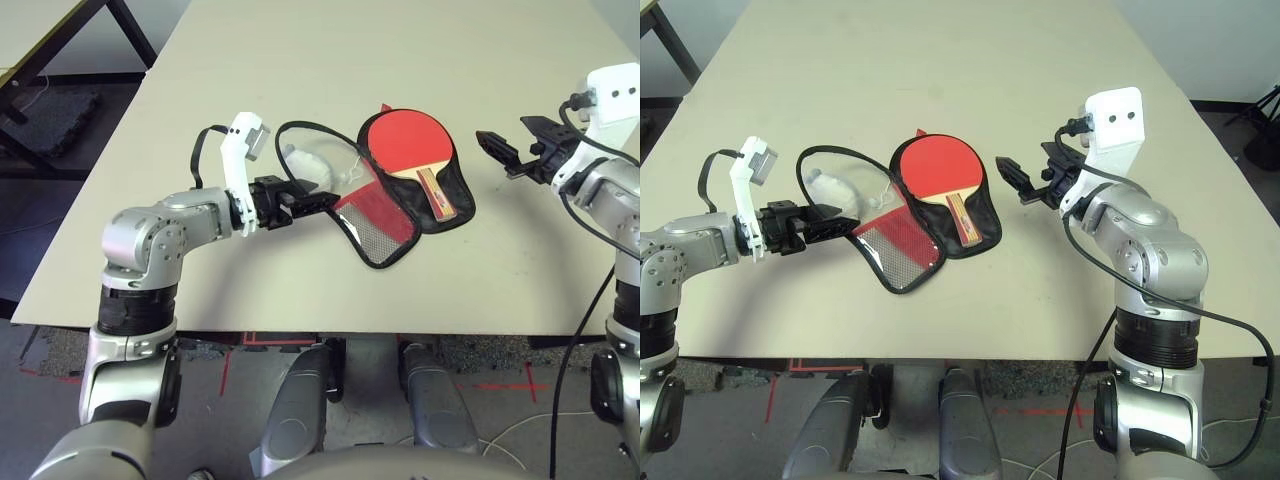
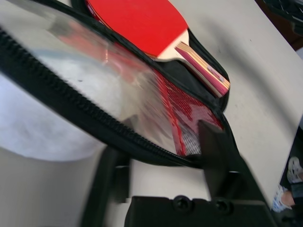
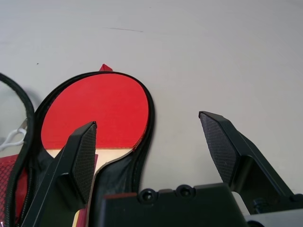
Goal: Store the ping-pong paddle in its case and zip it.
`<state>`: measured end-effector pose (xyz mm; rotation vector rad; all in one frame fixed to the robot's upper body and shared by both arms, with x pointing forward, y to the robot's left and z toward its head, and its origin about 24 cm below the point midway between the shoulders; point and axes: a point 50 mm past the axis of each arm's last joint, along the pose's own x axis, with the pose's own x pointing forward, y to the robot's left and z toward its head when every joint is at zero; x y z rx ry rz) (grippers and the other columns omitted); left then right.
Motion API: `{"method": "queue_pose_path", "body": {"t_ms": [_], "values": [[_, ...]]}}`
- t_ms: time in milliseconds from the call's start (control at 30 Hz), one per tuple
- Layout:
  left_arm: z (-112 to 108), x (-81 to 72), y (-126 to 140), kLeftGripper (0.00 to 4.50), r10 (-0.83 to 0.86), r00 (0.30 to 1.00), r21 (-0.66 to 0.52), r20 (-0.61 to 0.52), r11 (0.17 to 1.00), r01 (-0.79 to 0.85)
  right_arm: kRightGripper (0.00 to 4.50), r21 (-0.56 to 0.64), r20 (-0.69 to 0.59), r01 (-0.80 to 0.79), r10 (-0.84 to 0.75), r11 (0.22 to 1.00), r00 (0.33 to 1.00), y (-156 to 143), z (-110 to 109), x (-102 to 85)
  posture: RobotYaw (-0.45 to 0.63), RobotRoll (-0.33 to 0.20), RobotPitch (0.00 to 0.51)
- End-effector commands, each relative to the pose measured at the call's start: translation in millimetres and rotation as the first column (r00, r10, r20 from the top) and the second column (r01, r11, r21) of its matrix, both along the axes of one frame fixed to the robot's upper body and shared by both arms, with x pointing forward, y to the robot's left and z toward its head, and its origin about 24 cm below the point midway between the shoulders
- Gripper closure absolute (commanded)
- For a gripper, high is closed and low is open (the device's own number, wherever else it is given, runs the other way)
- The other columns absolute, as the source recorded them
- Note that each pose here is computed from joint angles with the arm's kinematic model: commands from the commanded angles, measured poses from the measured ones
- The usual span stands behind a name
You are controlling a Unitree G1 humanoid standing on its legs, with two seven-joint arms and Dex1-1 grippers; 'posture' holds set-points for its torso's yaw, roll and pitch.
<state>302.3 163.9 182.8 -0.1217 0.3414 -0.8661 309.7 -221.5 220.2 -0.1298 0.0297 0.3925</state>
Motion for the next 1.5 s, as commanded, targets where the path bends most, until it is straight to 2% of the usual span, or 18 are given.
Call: {"method": "queue_pose_path", "body": {"t_ms": [33,133,300,467,600,933,1067,1267,1433,1500], "values": [[4.4,2.5,-6.2,3.53,-0.023,0.999,-0.002,0.026,1.000,0.023,0.00,0.006,0.020,-0.010,0.010,1.000,1.000,2.1,2.1,-1.5,-0.05,0.000,0.215],[9.2,4.4,-9.3,4.48,-0.035,0.998,-0.008,0.045,0.999,0.035,0.00,0.007,0.020,-0.008,0.008,1.000,1.000,1.7,1.6,-1.9,-0.05,0.000,0.210],[23.1,12.9,-21.4,4.48,-0.062,0.995,-0.028,0.075,0.998,0.065,0.00,0.001,0.020,0.005,-0.005,1.000,1.000,-0.3,-0.3,-3.0,-0.06,0.000,0.206],[29.7,23.9,-41.6,4.48,-0.109,0.994,-0.038,0.024,0.993,0.110,0.00,-0.016,0.036,0.033,-0.032,0.999,0.999,-3.0,0.2,-3.0,-0.06,0.000,0.209],[31.1,33.3,-58.6,3.38,-0.137,0.991,-0.035,-0.008,0.990,0.136,0.00,-0.008,0.040,0.032,-0.031,0.999,0.999,-0.7,-0.4,-2.7,-0.07,0.000,0.213],[38.8,46.9,-97.8,0.04,-0.210,0.976,-0.081,0.053,0.973,0.214,0.00,-0.008,0.067,0.062,-0.062,0.998,0.996,-3.5,5.8,-3.9,-0.09,0.000,0.215],[49.5,53.7,-107.3,0.04,-0.198,0.977,-0.149,0.078,0.967,0.208,0.00,-0.009,0.096,0.085,-0.084,0.996,0.992,-5.8,13.8,-4.2,-0.10,0.000,0.215],[44.6,57.1,-113.2,0.04,-0.203,0.976,-0.162,0.073,0.964,0.213,0.00,0.001,0.119,0.111,-0.111,0.994,0.987,-7.3,21.1,-4.1,-0.11,0.000,0.214],[34.2,63.7,-118.4,0.04,-0.171,0.984,-0.170,0.056,0.969,0.179,0.00,0.003,0.083,0.097,-0.097,0.995,0.992,-3.1,11.4,-3.4,-0.10,0.000,0.220],[36.3,65.6,-120.7,0.04,-0.154,0.985,-0.185,0.080,0.969,0.167,0.00,0.006,0.059,0.082,-0.082,0.997,0.995,-0.4,5.1,-3.6,-0.10,0.000,0.221]]}}
